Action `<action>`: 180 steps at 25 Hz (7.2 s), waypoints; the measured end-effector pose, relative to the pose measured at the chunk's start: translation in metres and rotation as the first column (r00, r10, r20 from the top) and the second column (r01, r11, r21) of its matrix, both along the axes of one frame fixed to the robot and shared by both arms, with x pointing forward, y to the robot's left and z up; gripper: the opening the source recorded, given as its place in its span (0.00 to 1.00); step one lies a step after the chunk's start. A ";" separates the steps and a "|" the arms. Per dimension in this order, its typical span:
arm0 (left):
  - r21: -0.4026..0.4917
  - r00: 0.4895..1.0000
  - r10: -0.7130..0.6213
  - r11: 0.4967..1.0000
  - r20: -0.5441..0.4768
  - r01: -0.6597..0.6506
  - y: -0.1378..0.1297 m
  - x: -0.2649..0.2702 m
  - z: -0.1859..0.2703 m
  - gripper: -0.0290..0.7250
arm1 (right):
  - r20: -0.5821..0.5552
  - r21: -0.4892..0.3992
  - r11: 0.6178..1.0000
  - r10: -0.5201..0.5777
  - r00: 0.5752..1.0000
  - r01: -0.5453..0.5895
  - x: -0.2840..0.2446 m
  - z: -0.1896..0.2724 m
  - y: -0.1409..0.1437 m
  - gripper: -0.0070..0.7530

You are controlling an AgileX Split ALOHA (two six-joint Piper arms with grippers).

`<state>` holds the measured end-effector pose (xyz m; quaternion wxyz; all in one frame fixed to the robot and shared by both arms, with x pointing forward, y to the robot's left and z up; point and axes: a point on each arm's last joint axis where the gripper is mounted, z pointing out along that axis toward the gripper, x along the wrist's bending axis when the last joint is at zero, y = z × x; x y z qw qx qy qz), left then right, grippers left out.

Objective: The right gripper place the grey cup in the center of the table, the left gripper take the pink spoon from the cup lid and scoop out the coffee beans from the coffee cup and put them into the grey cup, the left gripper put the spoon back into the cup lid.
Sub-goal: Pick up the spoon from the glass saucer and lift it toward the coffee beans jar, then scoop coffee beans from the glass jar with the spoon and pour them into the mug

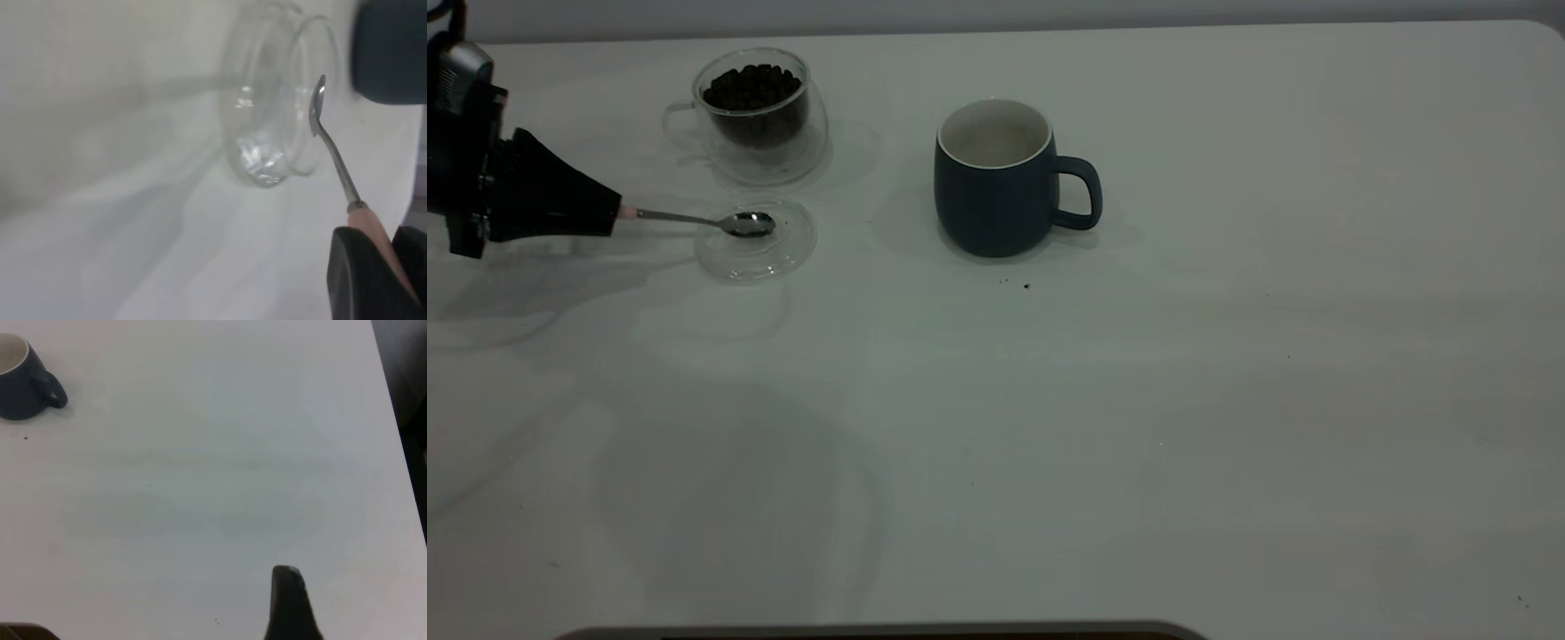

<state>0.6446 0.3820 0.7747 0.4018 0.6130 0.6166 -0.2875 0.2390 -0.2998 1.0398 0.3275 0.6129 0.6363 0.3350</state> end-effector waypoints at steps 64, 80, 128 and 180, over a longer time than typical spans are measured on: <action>0.186 0.960 -0.043 0.982 0.278 -0.010 -0.031 0.069 0.041 0.19 | 0.000 0.000 1.000 0.000 1.000 0.000 0.000 0.000 0.000 0.71; 0.099 0.982 0.085 0.990 0.171 -0.103 -0.005 0.064 0.047 0.19 | 0.000 0.000 1.000 0.000 1.000 0.000 0.000 0.000 0.000 0.71; -0.055 0.987 0.140 0.989 0.082 -0.136 0.011 0.055 0.057 0.19 | 0.000 0.000 1.000 0.000 1.000 0.000 0.000 0.000 0.000 0.71; -0.081 0.975 -0.195 0.975 0.107 0.205 -0.157 0.060 0.059 0.19 | -0.001 0.000 1.000 0.000 1.000 0.000 0.000 0.000 0.000 0.71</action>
